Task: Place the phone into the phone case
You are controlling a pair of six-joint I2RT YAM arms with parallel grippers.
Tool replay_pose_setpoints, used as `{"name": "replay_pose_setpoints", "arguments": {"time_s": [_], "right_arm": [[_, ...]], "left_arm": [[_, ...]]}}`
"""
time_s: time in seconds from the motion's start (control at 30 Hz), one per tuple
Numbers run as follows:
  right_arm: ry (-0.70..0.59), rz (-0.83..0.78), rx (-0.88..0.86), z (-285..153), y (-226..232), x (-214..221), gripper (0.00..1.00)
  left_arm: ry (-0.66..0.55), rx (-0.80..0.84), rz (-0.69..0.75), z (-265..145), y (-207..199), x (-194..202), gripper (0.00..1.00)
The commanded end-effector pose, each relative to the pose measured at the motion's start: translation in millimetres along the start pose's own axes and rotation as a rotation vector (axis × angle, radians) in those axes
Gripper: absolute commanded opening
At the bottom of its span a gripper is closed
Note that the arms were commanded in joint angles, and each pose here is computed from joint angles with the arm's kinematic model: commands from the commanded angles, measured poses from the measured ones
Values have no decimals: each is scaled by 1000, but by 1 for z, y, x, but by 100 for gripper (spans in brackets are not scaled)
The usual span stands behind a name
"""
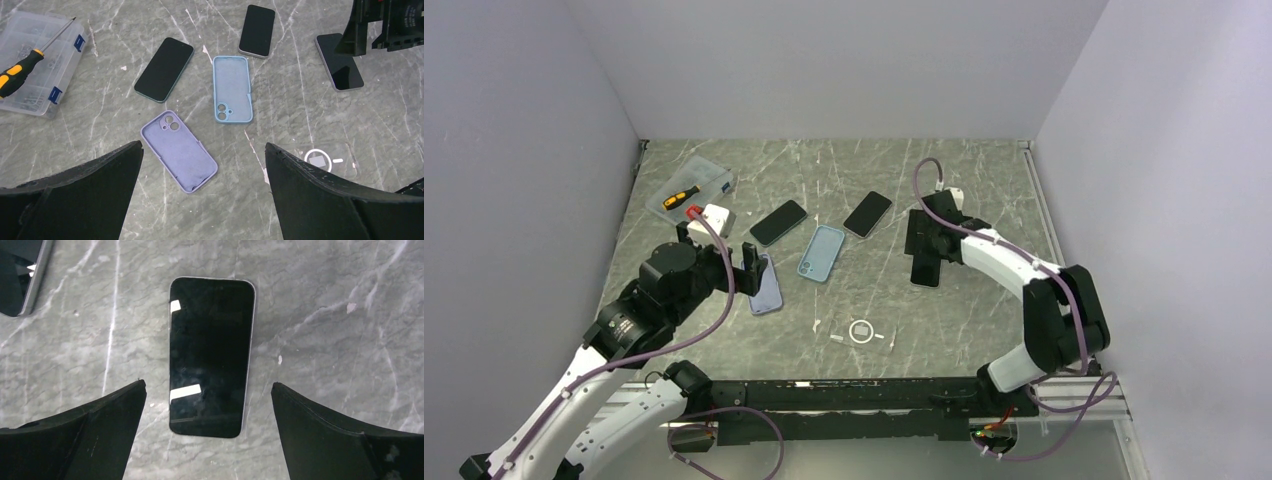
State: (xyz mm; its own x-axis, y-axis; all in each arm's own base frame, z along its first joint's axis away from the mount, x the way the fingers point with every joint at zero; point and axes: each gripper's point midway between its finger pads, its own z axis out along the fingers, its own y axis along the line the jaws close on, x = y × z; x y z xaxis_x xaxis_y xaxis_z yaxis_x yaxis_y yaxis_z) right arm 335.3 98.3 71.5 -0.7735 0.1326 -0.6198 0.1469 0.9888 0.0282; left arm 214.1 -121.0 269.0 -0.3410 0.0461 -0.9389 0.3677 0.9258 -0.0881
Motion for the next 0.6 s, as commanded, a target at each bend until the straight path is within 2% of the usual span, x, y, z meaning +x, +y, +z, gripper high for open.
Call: {"name": "replay_pose_setpoints", "arguments": {"time_s": [0.0,0.57], "right_arm": [[-39,30,-58,15,7,-24,100],[28,57,-15,55,6,-25,100]], "left_arm": [[-22,-17,3,-5,4,-6,99],[-30,-12,4,-6,4,-7,99]]}}
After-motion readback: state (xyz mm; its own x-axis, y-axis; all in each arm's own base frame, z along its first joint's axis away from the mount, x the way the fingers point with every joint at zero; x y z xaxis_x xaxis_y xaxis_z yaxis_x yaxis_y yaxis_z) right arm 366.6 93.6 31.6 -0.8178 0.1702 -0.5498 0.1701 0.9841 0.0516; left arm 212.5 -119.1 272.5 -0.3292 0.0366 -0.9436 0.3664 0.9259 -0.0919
